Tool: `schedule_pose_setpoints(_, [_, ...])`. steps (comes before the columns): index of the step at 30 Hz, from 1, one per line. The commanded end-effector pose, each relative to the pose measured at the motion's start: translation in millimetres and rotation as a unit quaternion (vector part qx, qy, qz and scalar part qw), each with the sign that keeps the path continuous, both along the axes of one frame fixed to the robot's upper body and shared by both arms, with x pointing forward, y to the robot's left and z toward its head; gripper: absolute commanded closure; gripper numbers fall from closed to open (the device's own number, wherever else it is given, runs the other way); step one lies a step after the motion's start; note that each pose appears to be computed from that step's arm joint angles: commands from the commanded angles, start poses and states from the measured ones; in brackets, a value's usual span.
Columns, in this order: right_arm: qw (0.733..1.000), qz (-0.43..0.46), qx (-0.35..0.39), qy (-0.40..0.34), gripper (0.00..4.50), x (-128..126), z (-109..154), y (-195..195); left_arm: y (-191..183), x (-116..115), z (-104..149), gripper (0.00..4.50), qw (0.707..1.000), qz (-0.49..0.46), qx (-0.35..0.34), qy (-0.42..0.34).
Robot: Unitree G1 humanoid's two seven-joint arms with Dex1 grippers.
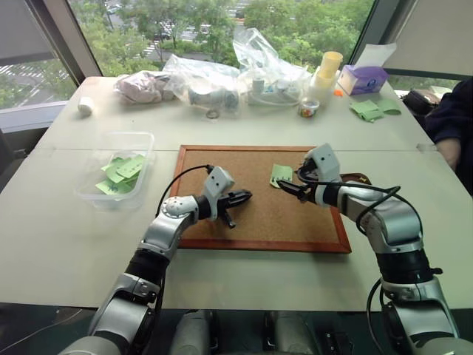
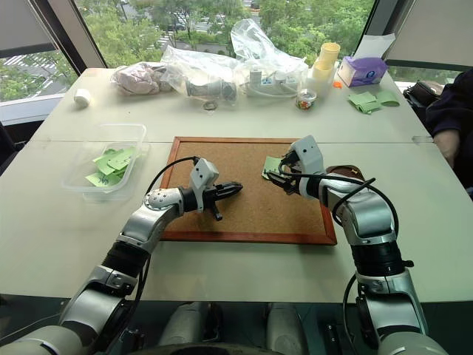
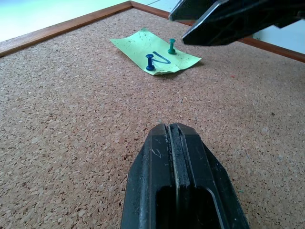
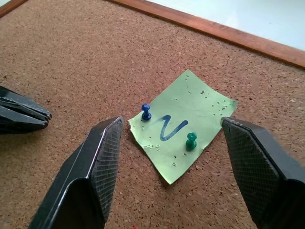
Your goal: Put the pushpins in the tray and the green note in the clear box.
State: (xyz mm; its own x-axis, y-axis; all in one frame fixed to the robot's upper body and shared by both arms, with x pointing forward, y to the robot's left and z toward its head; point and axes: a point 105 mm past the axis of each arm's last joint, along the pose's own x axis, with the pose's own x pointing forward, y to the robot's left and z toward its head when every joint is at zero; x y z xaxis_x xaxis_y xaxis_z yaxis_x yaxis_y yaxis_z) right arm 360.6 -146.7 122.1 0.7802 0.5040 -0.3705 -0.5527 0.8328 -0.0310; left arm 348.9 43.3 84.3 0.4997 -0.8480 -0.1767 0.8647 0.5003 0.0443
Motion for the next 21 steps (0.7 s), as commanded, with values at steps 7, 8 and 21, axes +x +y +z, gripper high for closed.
schedule_pose_setpoints(7, [1.000,-0.002,-0.005,-0.021,3.95,14.7,-3.6,2.1,17.4,2.2,-22.2,4.50,0.998,0.041,0.025,0.031])
schedule_pose_setpoints(8, [1.000,-0.003,-0.005,-0.021,4.46,15.2,-4.2,1.9,17.4,2.2,-22.2,4.50,0.998,0.041,0.025,0.031])
schedule_pose_setpoints(21, [0.995,-0.058,0.044,-0.067,4.49,13.8,38.1,-25.0,18.9,2.1,-34.9,4.50,0.996,0.057,0.049,0.044])
